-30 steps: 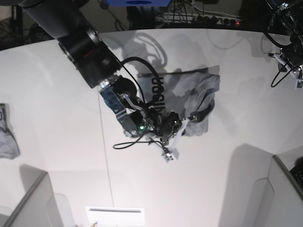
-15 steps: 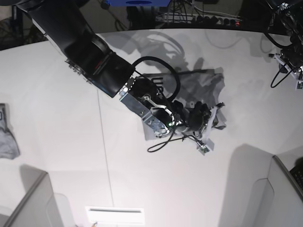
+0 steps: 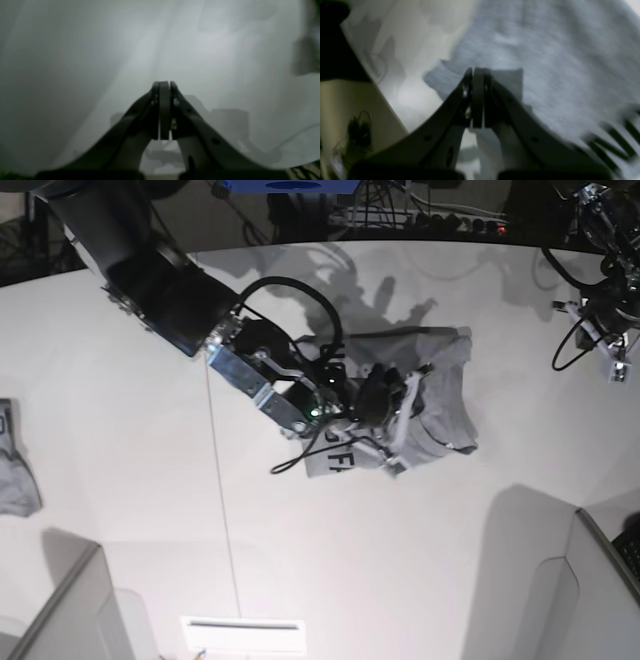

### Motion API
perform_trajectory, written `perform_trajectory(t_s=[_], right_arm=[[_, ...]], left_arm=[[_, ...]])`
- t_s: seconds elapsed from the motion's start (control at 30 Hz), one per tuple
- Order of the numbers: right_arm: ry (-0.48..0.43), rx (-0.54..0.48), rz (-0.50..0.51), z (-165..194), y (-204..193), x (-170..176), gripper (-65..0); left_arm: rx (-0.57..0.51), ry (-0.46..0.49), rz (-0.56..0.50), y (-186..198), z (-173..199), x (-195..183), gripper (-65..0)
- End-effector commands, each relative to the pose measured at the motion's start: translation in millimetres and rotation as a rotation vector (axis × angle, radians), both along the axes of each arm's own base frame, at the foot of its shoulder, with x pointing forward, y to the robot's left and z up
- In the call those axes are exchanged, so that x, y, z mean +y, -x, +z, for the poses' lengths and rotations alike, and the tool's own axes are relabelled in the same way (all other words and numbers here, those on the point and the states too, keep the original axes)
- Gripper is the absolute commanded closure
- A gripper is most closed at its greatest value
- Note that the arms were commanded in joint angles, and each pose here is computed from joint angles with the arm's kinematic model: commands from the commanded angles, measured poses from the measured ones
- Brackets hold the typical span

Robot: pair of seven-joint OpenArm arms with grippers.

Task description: Fold the T-shirt properly

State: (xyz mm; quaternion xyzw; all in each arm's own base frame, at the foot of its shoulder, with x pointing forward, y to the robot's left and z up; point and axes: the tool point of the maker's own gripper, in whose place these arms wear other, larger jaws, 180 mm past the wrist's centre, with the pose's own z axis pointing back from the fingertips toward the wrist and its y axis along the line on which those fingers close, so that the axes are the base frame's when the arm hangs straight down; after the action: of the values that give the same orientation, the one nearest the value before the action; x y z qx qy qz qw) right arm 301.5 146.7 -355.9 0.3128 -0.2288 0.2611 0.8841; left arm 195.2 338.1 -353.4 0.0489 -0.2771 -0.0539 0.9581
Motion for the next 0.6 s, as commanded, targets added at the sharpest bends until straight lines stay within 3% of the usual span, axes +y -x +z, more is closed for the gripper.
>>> perform_trajectory(t_s=[0.0, 0.27, 0.33, 0.5, 0.53, 0.57], right_arm=[[-0.057, -0.042, -0.038, 22, -15, 0, 0.0], [-0.131, -0.047, -0.261, 34, -32, -79, 0.0], [-0.123, -0.055, -0.292, 33, -32, -98, 0.0], [-0.102, -0.047, -0.391, 24, -21, -148, 0.0], [-0.098, -0.039, -0.412, 21, -18, -155, 0.0], [-0.093, -0.032, -0.427, 18, -15, -162, 0.0]], left_arm=[[-0.053, -0.008, -0.032, -13, 13, -6, 0.0], [-0.077, 0.106, -0.006, -31, 4, -46, -1.0], [-0.099, 0.153, -0.006, -37, 4, -57, -14.5], [-0.249, 0.398, -0.066, -57, 26, -94, -56.8], [-0.268, 0.453, -0.069, -59, 27, -100, -63.7], [-0.279, 0.493, -0.063, -63, 28, -104, -65.0]])
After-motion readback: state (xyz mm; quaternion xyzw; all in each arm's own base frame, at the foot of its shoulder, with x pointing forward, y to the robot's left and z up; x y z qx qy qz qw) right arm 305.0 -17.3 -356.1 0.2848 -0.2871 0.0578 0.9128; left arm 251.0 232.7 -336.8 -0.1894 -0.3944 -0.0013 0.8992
